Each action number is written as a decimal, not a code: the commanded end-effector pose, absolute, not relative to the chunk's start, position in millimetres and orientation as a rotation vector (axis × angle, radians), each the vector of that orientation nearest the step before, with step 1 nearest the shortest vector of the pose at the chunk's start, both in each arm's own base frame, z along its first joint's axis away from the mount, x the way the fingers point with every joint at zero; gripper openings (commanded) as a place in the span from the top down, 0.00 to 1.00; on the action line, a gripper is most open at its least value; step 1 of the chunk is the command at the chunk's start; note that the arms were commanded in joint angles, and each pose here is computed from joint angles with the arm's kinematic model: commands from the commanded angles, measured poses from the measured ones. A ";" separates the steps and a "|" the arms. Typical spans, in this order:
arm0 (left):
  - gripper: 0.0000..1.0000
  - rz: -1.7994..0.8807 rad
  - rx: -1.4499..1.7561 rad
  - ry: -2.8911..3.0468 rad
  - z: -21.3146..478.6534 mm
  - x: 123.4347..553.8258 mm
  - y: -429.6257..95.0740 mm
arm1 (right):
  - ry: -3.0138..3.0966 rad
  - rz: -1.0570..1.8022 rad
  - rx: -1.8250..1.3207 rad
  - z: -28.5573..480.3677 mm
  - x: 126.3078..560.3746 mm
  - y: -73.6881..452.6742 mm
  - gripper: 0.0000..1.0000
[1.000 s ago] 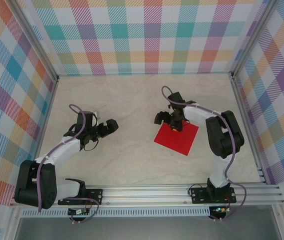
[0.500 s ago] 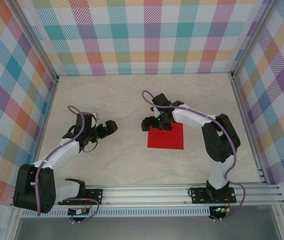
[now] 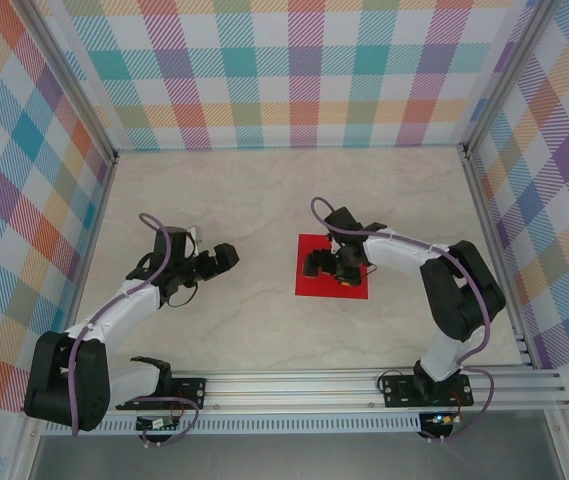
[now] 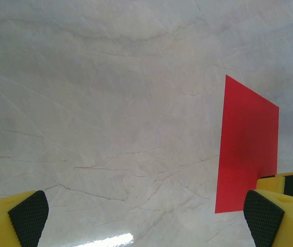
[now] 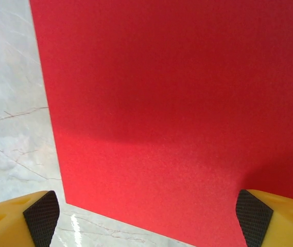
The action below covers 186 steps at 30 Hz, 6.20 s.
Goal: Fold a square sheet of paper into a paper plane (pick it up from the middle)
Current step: Rotate the square sheet of paper at the center of the table, then fold the square sheet of paper in half at the center of the table.
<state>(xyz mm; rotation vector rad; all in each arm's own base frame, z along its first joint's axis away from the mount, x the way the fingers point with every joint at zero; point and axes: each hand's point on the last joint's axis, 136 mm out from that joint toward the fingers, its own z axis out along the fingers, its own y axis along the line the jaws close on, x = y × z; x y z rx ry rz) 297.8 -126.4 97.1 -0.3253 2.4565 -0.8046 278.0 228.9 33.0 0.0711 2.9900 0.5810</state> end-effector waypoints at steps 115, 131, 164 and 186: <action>0.00 -0.866 -0.116 2.560 71.9 302.6 -188.2 | 3.233 -0.103 0.062 -39.9 292.3 197.0 0.02; 0.00 -0.862 -0.108 2.572 70.5 299.1 -187.3 | 3.199 -0.080 0.030 -29.5 301.7 201.3 0.22; 0.00 -0.870 -0.080 2.586 67.6 297.5 -189.9 | 3.249 -0.130 0.083 -53.8 282.8 192.8 0.07; 0.00 -0.850 -0.086 2.583 72.4 294.9 -186.5 | 3.042 0.278 0.025 45.8 319.3 238.3 0.57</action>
